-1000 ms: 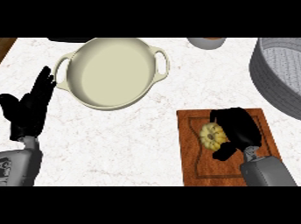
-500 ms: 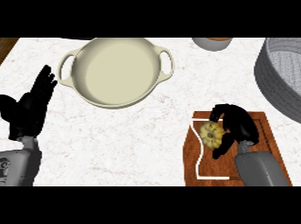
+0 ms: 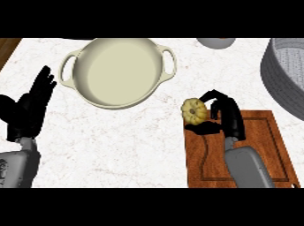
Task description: Pick the squash from the cutting board and place it in the basket
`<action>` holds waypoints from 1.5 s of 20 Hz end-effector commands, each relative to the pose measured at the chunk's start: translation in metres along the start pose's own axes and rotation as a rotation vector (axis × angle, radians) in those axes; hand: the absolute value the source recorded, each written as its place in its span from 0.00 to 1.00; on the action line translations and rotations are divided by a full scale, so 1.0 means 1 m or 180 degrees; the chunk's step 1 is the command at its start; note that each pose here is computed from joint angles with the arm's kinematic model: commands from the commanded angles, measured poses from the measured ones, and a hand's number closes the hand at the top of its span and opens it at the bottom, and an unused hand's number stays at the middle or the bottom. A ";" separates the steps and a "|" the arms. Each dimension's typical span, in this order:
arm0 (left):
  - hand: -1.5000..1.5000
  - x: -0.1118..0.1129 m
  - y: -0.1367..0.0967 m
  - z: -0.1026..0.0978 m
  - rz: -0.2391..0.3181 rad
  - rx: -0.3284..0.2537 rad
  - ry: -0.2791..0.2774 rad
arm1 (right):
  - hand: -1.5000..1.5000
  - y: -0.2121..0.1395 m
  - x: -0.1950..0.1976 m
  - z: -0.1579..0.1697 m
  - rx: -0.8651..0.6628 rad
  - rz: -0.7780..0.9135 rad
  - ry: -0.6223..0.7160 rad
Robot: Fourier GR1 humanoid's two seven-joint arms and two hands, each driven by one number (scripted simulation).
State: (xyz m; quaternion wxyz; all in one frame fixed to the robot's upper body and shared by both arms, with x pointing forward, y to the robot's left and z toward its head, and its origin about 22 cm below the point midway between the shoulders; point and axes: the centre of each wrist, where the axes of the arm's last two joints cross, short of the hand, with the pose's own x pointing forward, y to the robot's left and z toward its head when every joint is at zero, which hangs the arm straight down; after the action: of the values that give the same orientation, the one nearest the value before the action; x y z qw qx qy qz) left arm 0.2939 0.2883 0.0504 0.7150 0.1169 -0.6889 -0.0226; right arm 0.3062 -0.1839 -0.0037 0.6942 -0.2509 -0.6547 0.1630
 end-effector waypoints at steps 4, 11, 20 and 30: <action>0.50 -0.007 0.005 0.003 -0.0040 0.0122 0.0055 | 1.00 0.000 0.068 -0.010 -0.0514 -0.0654 -0.0347; 0.50 0.004 -0.008 0.007 0.0004 0.0112 0.0077 | 1.00 -0.060 0.131 -0.020 -0.0912 -0.0244 -0.0259; 0.50 -0.009 -0.012 -0.003 0.0013 0.0058 0.0021 | 1.00 -0.101 0.168 -0.064 -0.1509 -0.0592 -0.0093; 0.50 -0.005 -0.010 0.004 0.0031 0.0015 -0.0028 | 1.00 -0.172 0.175 -0.129 -0.1860 -0.0017 0.0218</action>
State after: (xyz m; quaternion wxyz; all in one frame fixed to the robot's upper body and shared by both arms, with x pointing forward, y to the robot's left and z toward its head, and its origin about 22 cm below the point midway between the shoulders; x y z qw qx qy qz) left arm 0.2903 0.2876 0.0415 0.7160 0.1247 -0.6867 -0.0145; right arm 0.4109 -0.2259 0.2173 0.6115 -0.4096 -0.6753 -0.0478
